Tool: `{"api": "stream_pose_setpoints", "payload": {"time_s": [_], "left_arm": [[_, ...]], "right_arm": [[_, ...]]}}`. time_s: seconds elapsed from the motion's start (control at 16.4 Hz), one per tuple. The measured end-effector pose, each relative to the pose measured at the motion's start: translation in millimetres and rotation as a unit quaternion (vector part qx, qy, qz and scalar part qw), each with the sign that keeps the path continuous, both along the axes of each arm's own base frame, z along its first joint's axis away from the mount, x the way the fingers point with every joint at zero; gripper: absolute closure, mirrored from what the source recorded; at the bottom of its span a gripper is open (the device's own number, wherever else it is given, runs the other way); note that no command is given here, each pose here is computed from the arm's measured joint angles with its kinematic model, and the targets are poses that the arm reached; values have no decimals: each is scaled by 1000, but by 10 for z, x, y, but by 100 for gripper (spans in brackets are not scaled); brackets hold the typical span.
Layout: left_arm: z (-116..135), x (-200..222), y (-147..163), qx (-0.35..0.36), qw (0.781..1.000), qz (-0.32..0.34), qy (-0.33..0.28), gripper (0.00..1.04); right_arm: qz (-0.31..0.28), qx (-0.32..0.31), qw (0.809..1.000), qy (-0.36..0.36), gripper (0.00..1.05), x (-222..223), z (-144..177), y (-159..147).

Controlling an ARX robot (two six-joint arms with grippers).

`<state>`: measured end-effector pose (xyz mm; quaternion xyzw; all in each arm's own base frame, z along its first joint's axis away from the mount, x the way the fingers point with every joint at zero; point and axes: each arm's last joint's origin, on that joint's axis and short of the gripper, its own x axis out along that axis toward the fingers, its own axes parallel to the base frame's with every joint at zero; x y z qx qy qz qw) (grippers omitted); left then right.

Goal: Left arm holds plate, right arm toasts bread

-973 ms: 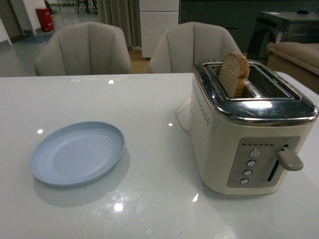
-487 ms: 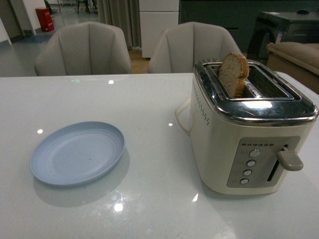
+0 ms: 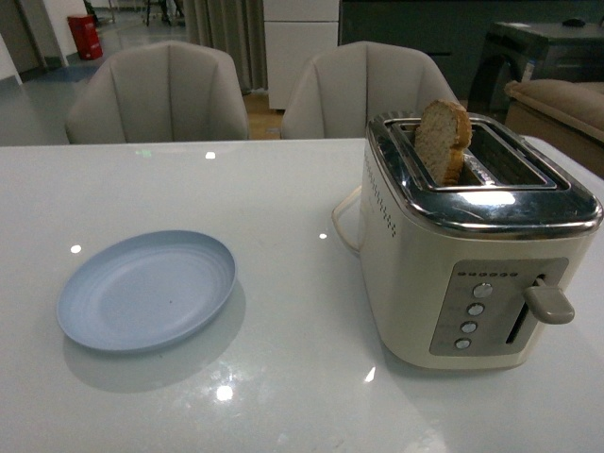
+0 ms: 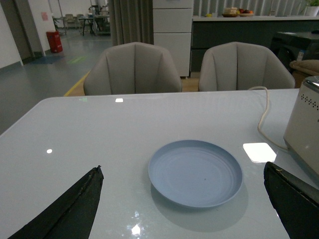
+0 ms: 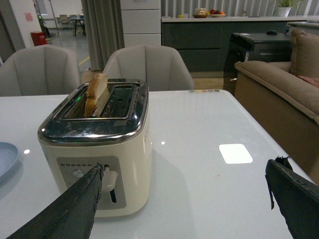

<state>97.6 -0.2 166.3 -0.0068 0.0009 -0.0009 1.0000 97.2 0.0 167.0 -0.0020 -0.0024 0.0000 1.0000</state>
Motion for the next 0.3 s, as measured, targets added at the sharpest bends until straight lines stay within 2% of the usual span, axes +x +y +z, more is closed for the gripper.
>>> {"api": "stream_pose_setpoints", "payload": {"time_s": [0.3], "left_arm": [[0,0,0,0,1000,0,0,7]], "right_arm": [[0,0,1000,0,6,0,0,0]]}}
